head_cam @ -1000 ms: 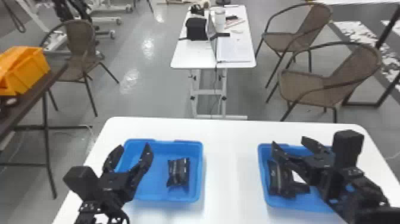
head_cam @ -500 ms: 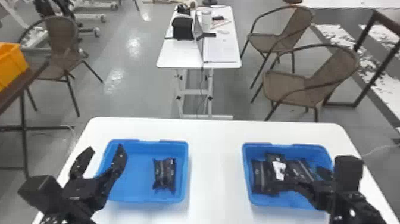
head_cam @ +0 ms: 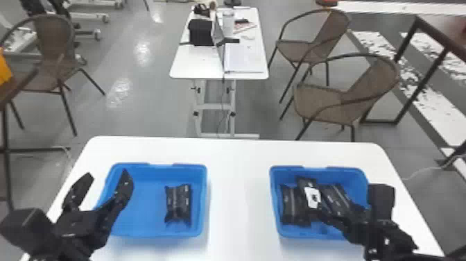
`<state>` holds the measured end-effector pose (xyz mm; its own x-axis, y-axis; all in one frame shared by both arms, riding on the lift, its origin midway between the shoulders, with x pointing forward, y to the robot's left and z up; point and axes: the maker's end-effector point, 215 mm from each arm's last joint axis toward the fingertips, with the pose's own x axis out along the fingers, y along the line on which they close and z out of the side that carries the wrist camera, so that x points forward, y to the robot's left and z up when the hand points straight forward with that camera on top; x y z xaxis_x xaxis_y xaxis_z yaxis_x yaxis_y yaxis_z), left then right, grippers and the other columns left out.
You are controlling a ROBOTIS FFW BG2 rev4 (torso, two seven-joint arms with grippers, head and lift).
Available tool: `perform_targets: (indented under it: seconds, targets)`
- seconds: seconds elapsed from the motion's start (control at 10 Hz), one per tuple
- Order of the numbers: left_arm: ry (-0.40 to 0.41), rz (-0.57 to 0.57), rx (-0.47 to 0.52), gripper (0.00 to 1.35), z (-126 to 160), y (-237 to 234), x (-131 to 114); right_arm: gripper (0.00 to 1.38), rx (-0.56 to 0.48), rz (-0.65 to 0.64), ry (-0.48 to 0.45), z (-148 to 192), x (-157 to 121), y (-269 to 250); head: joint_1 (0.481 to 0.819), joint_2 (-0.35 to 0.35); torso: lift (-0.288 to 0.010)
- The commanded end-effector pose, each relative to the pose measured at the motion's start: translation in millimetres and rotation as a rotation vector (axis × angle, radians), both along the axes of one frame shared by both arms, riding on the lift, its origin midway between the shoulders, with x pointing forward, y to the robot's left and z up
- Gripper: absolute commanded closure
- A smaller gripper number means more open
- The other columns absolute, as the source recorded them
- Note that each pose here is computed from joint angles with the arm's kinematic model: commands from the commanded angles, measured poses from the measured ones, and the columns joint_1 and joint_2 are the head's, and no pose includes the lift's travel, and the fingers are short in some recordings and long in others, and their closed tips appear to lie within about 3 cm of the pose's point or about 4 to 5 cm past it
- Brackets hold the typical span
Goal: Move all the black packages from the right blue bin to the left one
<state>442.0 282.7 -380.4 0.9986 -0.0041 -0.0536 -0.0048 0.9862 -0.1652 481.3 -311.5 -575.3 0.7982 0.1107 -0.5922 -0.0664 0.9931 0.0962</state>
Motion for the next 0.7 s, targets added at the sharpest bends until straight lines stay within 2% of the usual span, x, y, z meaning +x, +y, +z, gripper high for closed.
perform_targets:
  seconds: [0.0,0.4,0.6]
  targets:
    - [-0.002,0.001,0.000,0.35,0,-1,0,0.17,0.024,0.025,0.019,-12,10,9,0.695,-0.037,0.000]
    - [-0.002,0.001,0.001,0.35,0,-1,0,0.17,0.077,0.119,0.061,-36,29,59,0.695,0.009,0.000]
    - [0.002,0.005,-0.002,0.35,-2,1,-3,0.17,0.079,0.118,0.079,-44,33,61,0.695,0.034,0.000]
